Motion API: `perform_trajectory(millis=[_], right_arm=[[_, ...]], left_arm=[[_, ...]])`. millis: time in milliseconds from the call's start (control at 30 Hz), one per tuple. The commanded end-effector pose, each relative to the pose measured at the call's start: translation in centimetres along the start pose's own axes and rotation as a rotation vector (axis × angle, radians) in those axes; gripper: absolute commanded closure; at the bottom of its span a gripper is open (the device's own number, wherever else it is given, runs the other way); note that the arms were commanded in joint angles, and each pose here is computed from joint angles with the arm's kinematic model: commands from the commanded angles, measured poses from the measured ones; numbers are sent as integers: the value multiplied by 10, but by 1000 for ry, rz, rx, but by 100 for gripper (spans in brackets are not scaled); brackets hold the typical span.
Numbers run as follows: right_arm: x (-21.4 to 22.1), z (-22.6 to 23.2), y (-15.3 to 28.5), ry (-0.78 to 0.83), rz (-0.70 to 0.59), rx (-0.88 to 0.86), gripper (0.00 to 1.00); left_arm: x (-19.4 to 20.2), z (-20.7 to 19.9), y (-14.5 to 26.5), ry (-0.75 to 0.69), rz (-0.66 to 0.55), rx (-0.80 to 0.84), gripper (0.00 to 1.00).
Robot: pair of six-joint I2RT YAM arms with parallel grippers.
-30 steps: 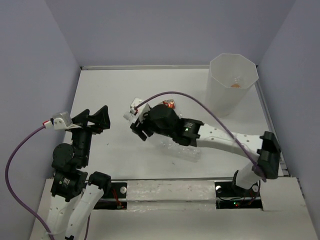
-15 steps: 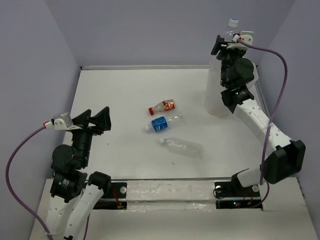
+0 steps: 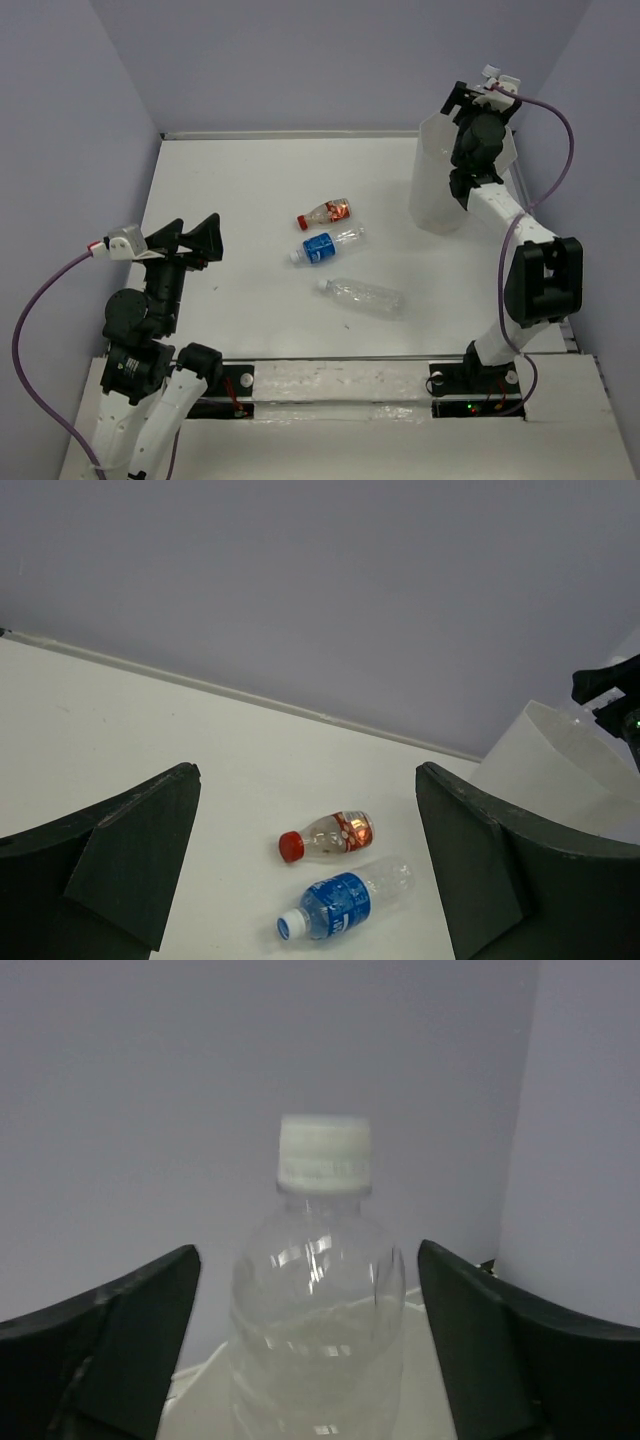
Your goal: Put the plastic bottles in the bin
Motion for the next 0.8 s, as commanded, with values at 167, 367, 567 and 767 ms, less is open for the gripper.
perform_trajectory(millis=[167,367,567,767], right_arm=[[-58,-38,22,-161,-88,105,0],[-96,12,84,-244,-10,-369,9],[-23,123,226,-94,338,-917,15],[62,160,361,196,630,-1187,6]], left_arm=[[-1,-9,-6,-3,-8,47,1],[0,-10,-6,-7,2,47,1],[-2,-8,-5,-8,-5,39,1],[1,-12,-6,-6,10,58,1]])
Point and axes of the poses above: each gripper's point midway between its finger pads, its own y axis back along the fingers, its own z axis along the line the jaws close on, x = y × z, the point moved 1 cm from there along y, back along the fingers, and after that the axes turned 14 degrees about y, right-handed, at the moved point
